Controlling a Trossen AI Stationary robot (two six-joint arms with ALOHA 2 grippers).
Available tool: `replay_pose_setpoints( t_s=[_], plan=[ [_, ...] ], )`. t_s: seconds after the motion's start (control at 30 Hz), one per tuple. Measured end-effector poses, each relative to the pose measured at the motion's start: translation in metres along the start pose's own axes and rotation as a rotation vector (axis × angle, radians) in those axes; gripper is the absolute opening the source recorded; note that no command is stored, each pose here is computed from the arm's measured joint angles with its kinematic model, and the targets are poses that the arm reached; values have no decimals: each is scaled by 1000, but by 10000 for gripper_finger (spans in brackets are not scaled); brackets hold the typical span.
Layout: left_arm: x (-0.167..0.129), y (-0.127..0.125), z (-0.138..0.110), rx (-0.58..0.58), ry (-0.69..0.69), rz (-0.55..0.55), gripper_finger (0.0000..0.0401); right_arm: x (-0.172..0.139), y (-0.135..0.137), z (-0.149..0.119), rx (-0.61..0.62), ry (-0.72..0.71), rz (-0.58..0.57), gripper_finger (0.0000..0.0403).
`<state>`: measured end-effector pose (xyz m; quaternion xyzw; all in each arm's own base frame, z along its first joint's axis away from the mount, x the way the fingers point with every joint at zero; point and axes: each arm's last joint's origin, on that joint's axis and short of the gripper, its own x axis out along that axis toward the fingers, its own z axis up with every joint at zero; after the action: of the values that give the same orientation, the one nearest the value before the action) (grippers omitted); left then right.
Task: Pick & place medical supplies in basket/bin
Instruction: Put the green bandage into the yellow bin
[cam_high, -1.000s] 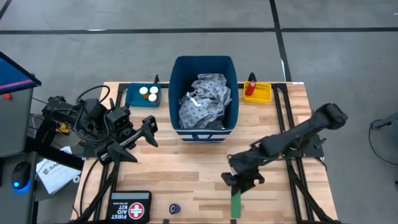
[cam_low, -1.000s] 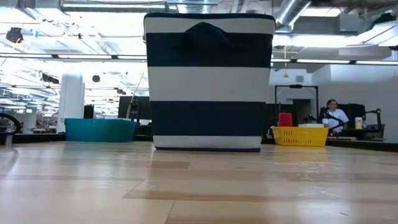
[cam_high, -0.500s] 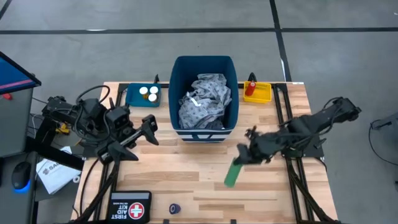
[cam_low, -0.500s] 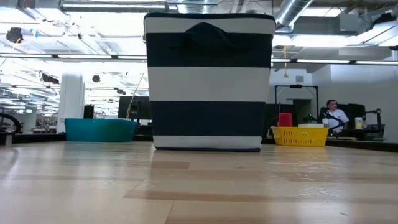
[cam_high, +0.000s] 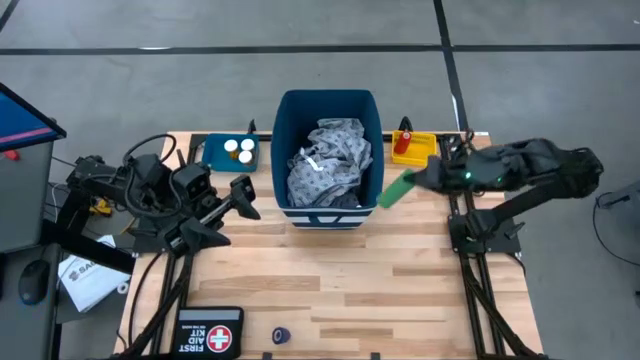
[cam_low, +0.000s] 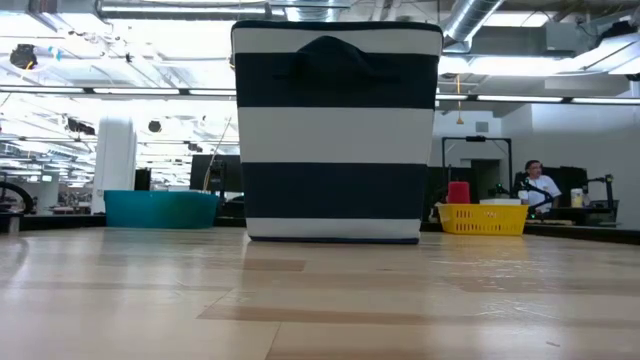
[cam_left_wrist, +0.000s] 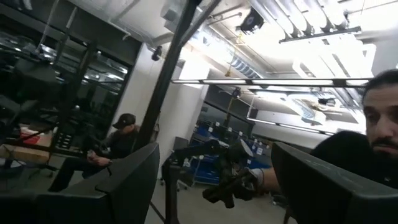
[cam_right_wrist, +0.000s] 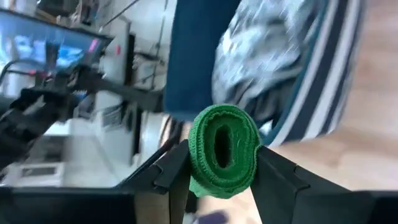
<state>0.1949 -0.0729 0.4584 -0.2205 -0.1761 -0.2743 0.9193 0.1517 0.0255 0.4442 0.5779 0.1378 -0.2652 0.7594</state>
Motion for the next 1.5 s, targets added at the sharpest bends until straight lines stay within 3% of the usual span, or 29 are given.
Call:
replay_pose_setpoints(
  t_s=[0.17, 0.53, 0.8, 1.03, 1.13, 1.37, 1.5],
  plan=[
    [0, 4, 2, 8, -11, 28, 301, -6, -9, 24, -71, -111, -123, 141],
    [-1, 8, 4, 15, -42, 95, 301, -10, -36, 65, -213, -274, -507, 141],
    [-1, 10, 5, 23, -70, 156, 301, 23, -44, 101, -365, -325, -802, 141],
    [1, 13, 2, 23, -82, 204, 301, 61, -73, 136, -318, -328, -1085, 141],
    [3, 15, 0, 17, -82, 211, 301, 71, -90, 146, -281, -348, -1099, 141],
    [9, 21, -5, 18, -85, 225, 301, 91, -124, 167, -233, -429, -981, 141],
    [10, 25, -3, 6, -112, 232, 301, 108, -147, 172, -209, -434, -990, 141]
  ],
)
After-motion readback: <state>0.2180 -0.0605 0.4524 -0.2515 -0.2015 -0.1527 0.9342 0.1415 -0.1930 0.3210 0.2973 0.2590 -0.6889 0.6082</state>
